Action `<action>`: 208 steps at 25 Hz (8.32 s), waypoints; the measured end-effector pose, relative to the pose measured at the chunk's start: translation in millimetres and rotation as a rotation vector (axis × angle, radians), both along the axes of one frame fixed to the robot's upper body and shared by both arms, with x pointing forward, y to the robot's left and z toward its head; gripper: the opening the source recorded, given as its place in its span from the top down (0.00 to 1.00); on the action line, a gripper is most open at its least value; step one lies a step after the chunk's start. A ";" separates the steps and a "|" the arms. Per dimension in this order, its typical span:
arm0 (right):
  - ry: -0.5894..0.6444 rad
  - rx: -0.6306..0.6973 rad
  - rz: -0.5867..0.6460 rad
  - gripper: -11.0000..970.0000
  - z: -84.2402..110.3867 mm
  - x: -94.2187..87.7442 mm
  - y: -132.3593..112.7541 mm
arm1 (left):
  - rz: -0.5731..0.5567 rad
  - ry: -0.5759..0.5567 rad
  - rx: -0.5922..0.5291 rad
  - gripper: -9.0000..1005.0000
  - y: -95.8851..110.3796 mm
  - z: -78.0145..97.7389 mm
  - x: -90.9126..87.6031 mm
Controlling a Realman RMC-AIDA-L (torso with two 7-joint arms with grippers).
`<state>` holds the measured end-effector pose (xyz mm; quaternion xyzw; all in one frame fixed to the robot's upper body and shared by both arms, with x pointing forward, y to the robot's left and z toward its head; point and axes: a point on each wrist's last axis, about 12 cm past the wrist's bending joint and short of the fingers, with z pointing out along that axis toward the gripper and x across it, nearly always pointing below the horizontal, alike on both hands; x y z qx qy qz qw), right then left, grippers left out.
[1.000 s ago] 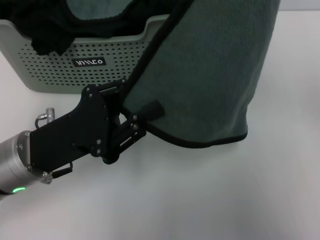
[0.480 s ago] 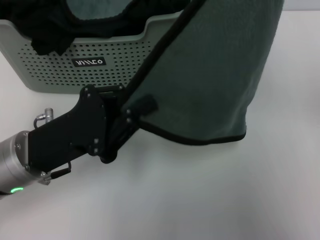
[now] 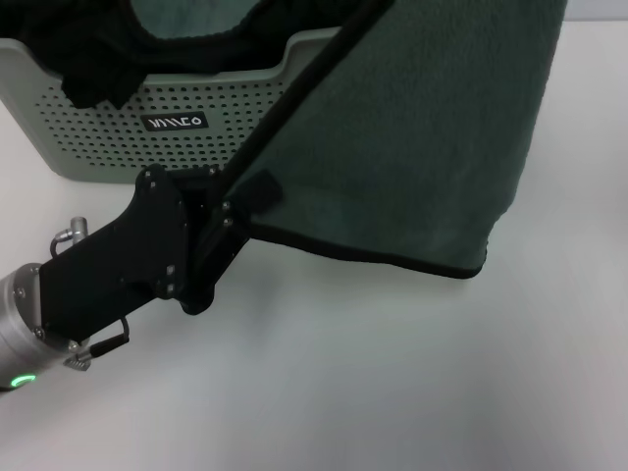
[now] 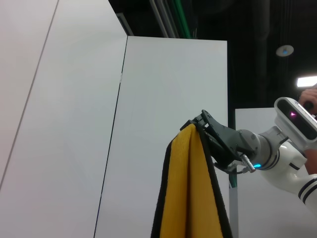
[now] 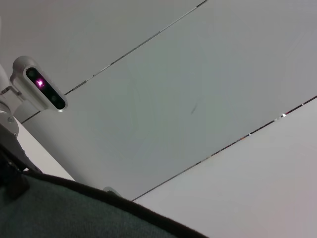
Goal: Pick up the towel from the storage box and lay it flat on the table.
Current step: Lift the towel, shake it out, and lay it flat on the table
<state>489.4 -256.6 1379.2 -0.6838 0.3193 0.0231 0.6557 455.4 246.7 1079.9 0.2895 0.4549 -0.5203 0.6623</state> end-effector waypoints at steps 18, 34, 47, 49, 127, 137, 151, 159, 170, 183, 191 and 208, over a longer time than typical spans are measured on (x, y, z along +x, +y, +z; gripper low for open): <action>-0.008 0.013 0.002 0.97 1.3 -0.4 1.4 | -0.040 0.005 -0.005 0.87 -1.0 3.1 1.3; -0.014 0.013 0.001 0.97 2.1 -0.5 1.6 | -0.039 0.012 -0.001 0.85 1.1 2.3 0.3; -0.024 0.013 0.005 0.97 2.6 -6.6 0.8 | 0.020 0.000 0.016 0.73 7.0 -5.3 -10.7; -0.025 0.016 0.002 0.97 2.5 -7.4 -0.9 | 0.023 0.001 0.018 0.73 8.4 -5.6 -11.3; -0.052 0.066 0.135 0.95 8.9 -5.0 13.7 | -0.166 0.048 -0.001 0.69 -26.4 5.0 11.8; -0.062 0.074 0.175 0.95 10.9 -10.3 13.1 | -0.161 0.047 0.021 0.69 -28.2 2.9 12.9; -0.044 0.037 0.221 0.94 -1.1 -6.9 21.3 | -0.075 -0.019 -0.142 0.70 -17.8 21.4 19.8; -0.049 0.047 0.220 0.94 -5.2 -4.1 22.7 | -0.180 -0.025 -0.127 0.70 -32.3 26.6 22.6; -0.074 0.086 0.234 0.94 -2.6 -2.0 24.9 | -0.299 -0.017 -0.075 0.70 -46.5 24.2 18.4; -0.138 0.176 0.200 0.94 11.7 -7.7 5.8 | -0.283 0.019 -0.044 0.70 -41.7 13.5 9.5; -0.153 0.192 0.186 0.94 15.3 -9.5 0.0 | -0.296 0.017 -0.029 0.70 -42.4 12.0 7.9; -0.171 0.226 0.225 0.93 20.1 -9.3 4.9 | -0.318 0.015 -0.017 0.71 -45.7 12.2 8.5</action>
